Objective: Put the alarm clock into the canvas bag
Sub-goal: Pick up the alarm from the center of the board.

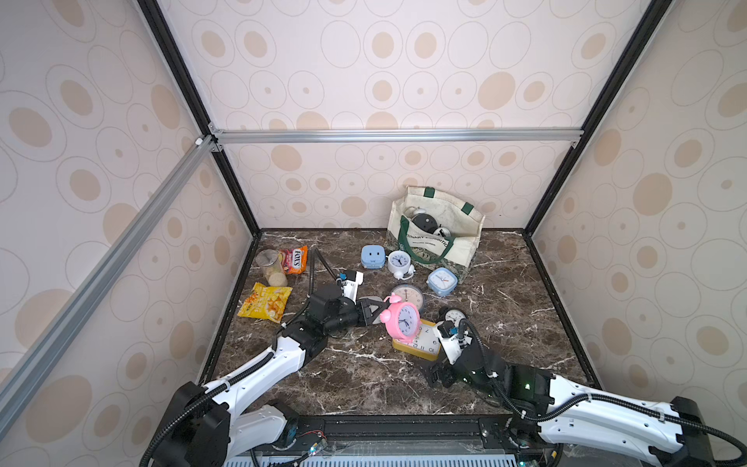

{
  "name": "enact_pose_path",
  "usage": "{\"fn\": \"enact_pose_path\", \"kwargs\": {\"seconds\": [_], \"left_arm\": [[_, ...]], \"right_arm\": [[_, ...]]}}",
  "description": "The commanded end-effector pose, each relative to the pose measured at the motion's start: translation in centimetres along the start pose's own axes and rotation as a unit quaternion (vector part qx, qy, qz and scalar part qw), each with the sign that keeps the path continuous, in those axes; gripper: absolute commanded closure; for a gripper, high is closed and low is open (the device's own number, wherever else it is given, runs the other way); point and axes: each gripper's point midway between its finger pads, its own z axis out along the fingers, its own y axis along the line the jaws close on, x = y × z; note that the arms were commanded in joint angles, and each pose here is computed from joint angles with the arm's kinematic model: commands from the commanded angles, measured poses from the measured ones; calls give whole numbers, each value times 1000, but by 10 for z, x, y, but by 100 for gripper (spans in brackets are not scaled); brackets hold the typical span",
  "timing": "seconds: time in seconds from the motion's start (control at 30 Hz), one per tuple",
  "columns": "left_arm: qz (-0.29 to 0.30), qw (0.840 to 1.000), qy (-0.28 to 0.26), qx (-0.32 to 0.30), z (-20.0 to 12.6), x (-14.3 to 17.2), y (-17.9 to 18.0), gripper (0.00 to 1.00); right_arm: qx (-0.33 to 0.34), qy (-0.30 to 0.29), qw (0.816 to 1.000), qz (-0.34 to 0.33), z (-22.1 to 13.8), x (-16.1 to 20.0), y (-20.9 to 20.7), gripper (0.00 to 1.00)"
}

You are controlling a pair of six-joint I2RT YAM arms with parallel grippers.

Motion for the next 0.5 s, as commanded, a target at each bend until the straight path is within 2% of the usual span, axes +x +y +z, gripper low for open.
{"fn": "enact_pose_path", "kwargs": {"seconds": [0.0, 0.17, 0.27, 0.47], "left_arm": [[93, 994, -46, -22, -7, -24, -8, 100], [179, 981, -62, -47, -11, -28, -12, 100], [243, 965, -69, -67, -12, -24, -18, 100], [361, 918, -109, -126, -17, -18, -35, 100]], "right_arm": [[17, -10, 1000, 20, -15, -16, -8, 0], [29, 9, 998, 59, -19, -39, -13, 4], [36, 39, 993, 103, -15, -57, -13, 9], [16, 66, 980, 187, -14, -109, 8, 11]]}}
